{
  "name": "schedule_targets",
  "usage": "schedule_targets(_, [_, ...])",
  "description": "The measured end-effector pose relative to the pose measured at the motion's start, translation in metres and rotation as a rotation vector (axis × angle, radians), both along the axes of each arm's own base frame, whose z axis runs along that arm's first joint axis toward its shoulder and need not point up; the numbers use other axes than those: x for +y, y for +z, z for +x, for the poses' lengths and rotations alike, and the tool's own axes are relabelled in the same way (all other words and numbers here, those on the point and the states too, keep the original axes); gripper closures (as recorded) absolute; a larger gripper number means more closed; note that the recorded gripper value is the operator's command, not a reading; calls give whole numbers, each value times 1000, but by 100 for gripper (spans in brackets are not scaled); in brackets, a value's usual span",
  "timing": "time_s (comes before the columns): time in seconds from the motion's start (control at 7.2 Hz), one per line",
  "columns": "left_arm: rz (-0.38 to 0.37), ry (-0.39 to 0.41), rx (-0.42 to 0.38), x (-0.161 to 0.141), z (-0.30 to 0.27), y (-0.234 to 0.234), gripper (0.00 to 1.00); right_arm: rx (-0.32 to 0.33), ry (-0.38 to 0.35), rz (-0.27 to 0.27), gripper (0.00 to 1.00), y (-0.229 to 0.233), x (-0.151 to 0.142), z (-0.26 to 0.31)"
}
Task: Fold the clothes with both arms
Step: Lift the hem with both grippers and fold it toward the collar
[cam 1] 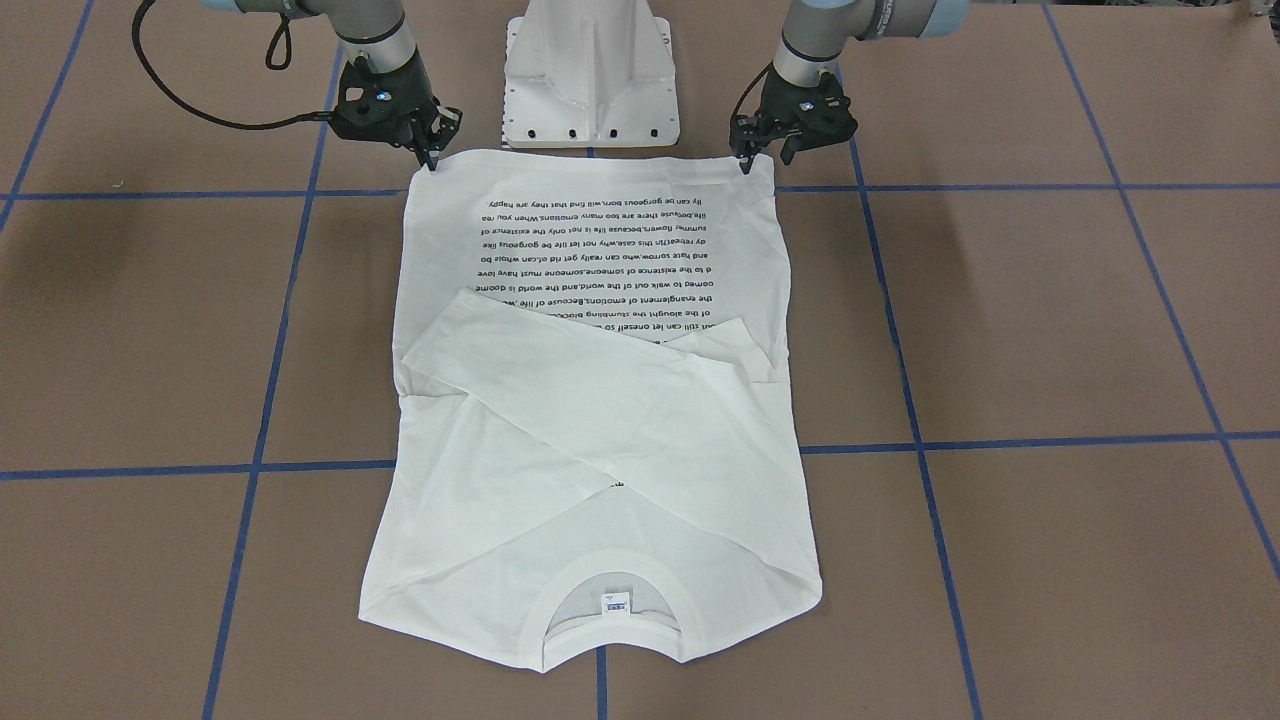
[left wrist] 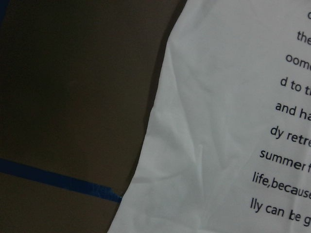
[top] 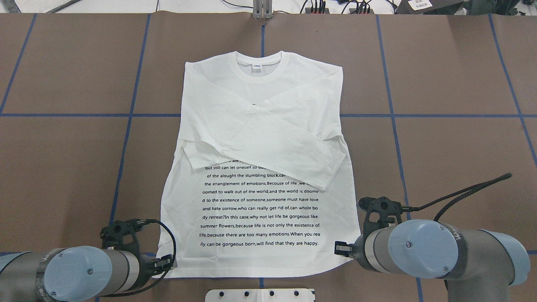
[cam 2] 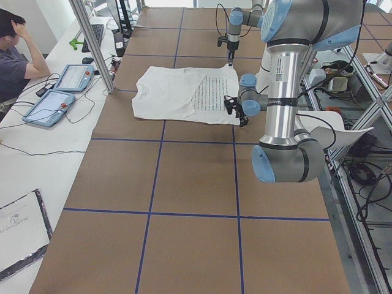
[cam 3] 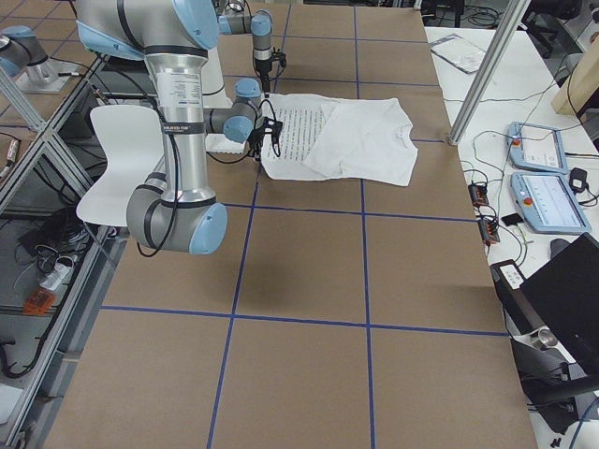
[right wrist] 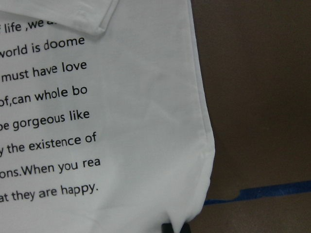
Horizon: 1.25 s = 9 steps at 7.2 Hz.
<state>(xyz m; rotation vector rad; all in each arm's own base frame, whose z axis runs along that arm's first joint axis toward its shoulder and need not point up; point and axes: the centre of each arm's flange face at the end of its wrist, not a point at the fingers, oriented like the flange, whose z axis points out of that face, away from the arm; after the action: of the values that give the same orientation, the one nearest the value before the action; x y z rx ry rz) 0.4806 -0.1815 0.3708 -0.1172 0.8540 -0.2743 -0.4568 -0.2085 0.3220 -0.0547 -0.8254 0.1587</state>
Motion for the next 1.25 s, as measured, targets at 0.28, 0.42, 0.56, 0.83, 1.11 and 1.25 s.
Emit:
schedule_targets(0.28, [-3,2,-20,1,2,2,42,0,2,0,100,0,-1,0])
schedule_targets(0.42, [-4,3,-27,1,3,2,49,0,2,0,100,0,-1,0])
schedule_targets(0.56, [-4,3,-29,1,3,2,57,0,3,0,100,0,-2,1])
schedule_targets(0.83, [-5,4,-28,1,3,1,73,1,3,-1,100,1,-2,1])
schedule_targets(1.11, [-5,5,-23,1,3,-1,93,3,4,-1,100,1,-2,1])
schedule_targets(1.25, [-5,5,-18,1,2,-4,100,3,5,-1,100,2,-3,1])
